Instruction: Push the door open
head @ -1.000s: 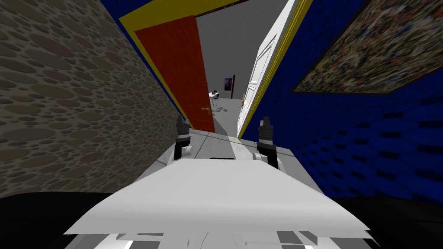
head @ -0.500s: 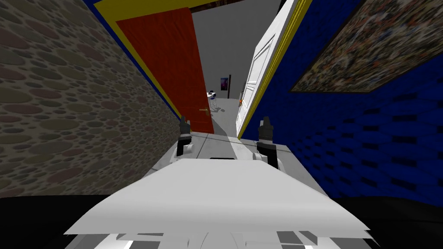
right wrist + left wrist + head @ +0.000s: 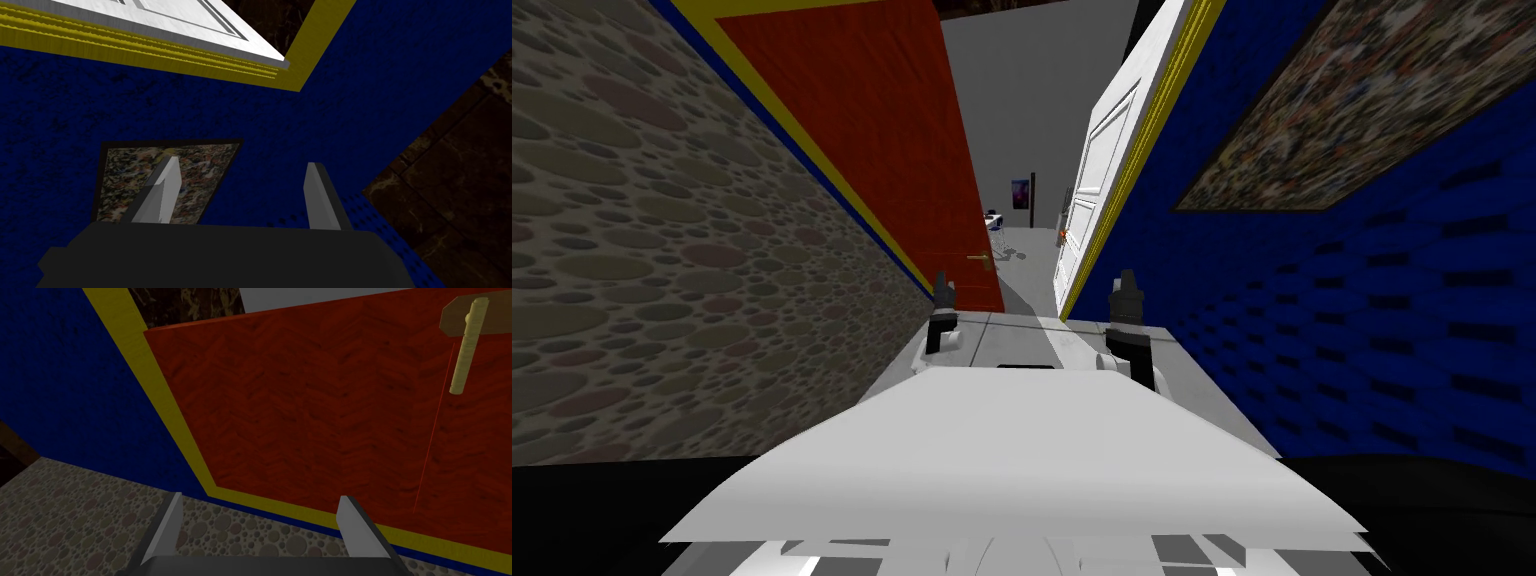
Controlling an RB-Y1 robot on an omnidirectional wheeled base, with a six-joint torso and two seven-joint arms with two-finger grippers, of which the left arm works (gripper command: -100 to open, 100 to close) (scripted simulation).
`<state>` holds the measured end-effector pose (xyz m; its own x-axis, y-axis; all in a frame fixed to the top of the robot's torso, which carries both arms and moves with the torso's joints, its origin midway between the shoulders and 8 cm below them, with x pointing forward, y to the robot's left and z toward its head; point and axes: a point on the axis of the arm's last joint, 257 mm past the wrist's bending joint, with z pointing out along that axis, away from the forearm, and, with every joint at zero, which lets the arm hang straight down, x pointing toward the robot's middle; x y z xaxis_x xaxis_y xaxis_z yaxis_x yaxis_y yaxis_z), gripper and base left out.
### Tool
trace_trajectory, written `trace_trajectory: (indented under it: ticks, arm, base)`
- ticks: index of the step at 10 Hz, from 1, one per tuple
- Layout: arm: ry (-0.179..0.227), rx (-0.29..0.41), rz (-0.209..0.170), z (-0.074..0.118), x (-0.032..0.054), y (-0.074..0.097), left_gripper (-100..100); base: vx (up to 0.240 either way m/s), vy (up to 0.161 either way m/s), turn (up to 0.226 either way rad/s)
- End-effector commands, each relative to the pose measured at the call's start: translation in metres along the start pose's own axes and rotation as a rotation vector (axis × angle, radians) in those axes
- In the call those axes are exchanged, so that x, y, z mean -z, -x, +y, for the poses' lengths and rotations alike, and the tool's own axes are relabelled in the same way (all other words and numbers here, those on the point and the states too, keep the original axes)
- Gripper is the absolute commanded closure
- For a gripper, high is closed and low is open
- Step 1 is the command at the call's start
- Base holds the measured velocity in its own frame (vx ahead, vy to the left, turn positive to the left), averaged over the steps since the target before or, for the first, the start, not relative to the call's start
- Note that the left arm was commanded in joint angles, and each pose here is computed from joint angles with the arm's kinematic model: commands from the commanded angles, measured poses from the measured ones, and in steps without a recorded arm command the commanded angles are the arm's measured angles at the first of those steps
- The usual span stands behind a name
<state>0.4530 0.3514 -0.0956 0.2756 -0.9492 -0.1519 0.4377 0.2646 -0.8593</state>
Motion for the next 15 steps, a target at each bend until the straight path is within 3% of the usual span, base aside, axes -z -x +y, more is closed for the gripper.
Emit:
trace_trajectory:
  ticks: [1,9,15]
  arm:
    - [0.028,-0.002,-0.005,0.016,-0.0045,0.003,-100]
    - [0.168,0.007,-0.034,0.084,-0.0149,0.005,-100]
    - [0.274,0.030,-0.052,0.131,-0.0164,0.000,-100]
  base:
    - [0.064,0.117,-0.141]
    - [0.048,0.133,-0.143]
    - [0.039,0.130,-0.138]
